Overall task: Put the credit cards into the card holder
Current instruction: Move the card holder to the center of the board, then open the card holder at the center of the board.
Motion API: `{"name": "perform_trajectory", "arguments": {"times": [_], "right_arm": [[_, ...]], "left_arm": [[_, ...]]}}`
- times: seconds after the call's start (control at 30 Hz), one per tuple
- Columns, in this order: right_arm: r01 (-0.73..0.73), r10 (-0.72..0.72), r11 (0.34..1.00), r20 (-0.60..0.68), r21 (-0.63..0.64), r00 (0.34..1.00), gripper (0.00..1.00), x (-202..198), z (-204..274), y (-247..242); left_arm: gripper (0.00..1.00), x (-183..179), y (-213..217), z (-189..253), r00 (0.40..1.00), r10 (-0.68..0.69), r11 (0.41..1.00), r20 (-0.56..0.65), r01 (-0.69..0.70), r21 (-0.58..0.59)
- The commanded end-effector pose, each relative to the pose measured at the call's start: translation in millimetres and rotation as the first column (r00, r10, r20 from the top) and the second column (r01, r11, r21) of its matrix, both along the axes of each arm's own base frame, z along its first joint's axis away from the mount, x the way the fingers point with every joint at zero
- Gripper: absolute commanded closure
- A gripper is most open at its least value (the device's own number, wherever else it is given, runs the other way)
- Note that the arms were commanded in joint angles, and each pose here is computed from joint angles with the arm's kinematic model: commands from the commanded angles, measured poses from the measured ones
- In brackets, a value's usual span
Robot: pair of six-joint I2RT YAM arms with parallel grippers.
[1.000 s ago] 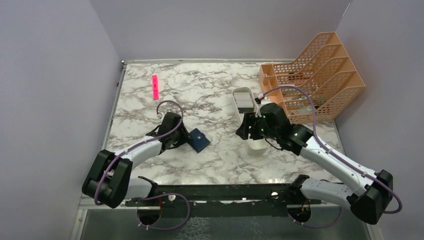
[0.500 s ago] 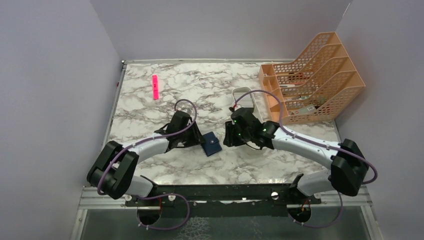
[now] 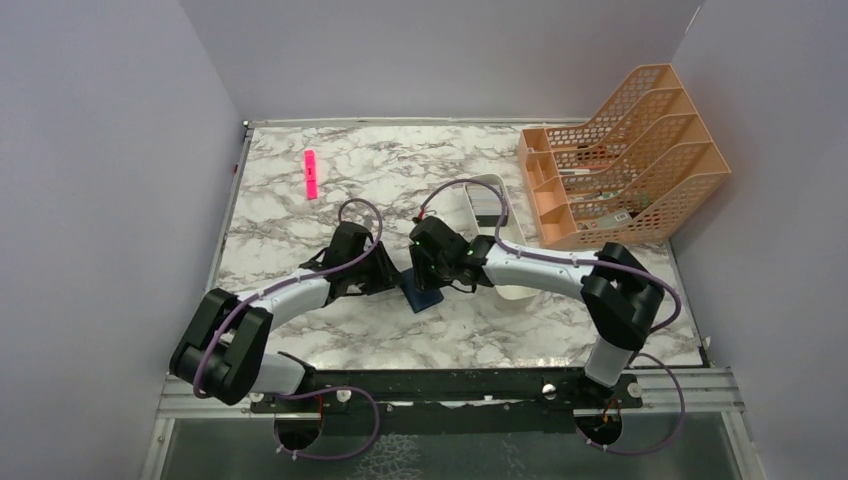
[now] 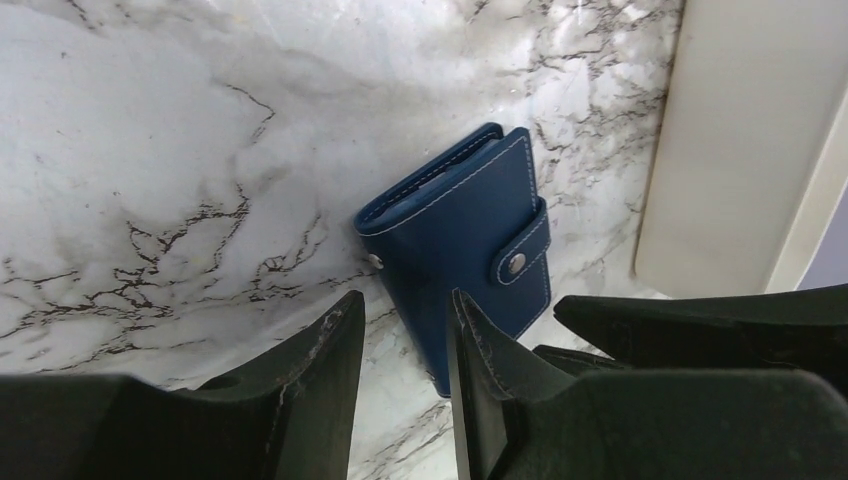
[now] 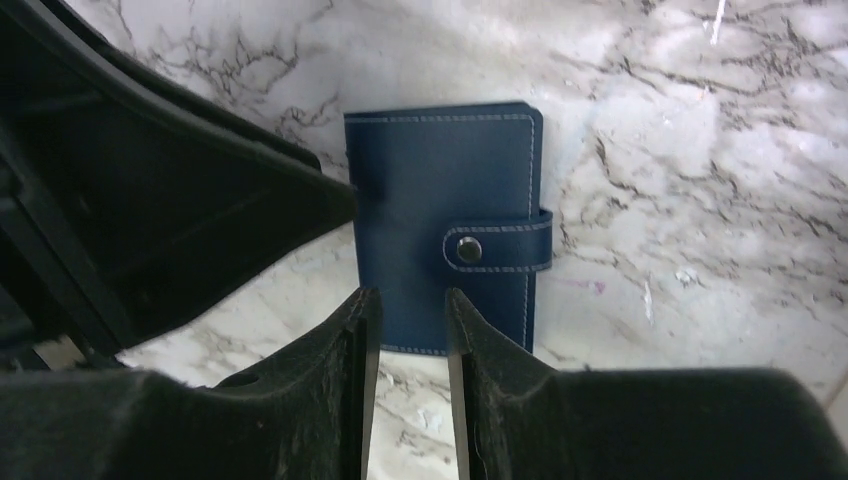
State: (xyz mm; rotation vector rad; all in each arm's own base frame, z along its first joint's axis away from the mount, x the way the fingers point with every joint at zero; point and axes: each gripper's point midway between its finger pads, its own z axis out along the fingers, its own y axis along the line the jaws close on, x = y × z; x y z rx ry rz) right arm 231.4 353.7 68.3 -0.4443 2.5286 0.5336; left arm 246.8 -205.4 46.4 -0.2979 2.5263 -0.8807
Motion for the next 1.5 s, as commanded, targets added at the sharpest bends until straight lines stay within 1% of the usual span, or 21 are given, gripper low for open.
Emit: {"name": "perform_trajectory", "arguments": {"times": [0.0, 0.13, 0.33, 0.57, 0.63, 0.7, 0.83, 0.9, 1.03, 1.17, 1.3, 1.47], "right_arm": [[0.045, -0.043, 0.998, 0.044, -0.045, 0.998, 0.66, 17, -5, 9], [0.074, -0.068, 0.992, 0.055, -0.107, 0.996, 0.66, 23, -18, 3], [0.052, -0.044, 0.986, 0.056, -0.157, 0.997, 0.66, 25, -37, 2], [0.071, -0.063, 0.967, 0.043, -0.244, 0.997, 0.67, 22, -62, -13], [0.086, -0.074, 0.957, 0.052, -0.277, 0.996, 0.70, 22, -67, -18], [0.103, -0.086, 0.946, 0.069, -0.307, 0.994, 0.75, 23, -69, -24], [0.115, -0.090, 0.938, 0.092, -0.326, 0.992, 0.91, 25, -69, -29], [0.115, -0.087, 0.943, 0.103, -0.312, 0.991, 0.99, 25, -65, -28], [0.104, -0.081, 0.968, 0.110, -0.228, 0.991, 0.99, 24, -51, -19], [0.067, -0.059, 0.995, 0.113, -0.072, 0.992, 0.99, 17, -25, -2], [0.066, -0.071, 0.997, 0.132, 0.040, 0.989, 0.99, 13, 3, 2], [0.074, -0.090, 0.991, 0.148, 0.113, 0.985, 0.99, 10, 30, 0]], "left_arm": [[0.61, -3, -4, -6, 0.999, -0.031, 0.999, -0.023, 0.031, -0.015], [0.61, -4, -4, -10, 0.999, -0.024, 1.000, -0.038, 0.024, -0.014], [0.61, -7, -4, -19, 0.998, -0.023, 1.000, -0.062, 0.022, -0.012], [0.61, -7, -5, -24, 0.996, -0.024, 1.000, -0.083, 0.022, -0.013], [0.61, -7, -5, -25, 0.996, -0.023, 1.000, -0.085, 0.022, -0.012], [0.61, -7, -5, -25, 0.996, -0.021, 1.000, -0.087, 0.020, -0.009], [0.62, -8, -4, -27, 0.996, -0.020, 1.000, -0.092, 0.020, -0.004], [0.62, -8, -3, -28, 0.995, -0.018, 1.000, -0.095, 0.018, -0.001], [0.61, -8, -3, -28, 0.995, -0.019, 1.000, -0.095, 0.019, -0.001], [0.62, -10, -1, -30, 0.995, -0.016, 1.000, -0.099, 0.017, 0.008], [0.61, -12, -2, -31, 0.994, -0.029, 1.000, -0.107, 0.030, 0.003], [0.54, -12, -6, -22, 0.995, -0.046, 0.999, -0.092, 0.044, -0.019]]}}
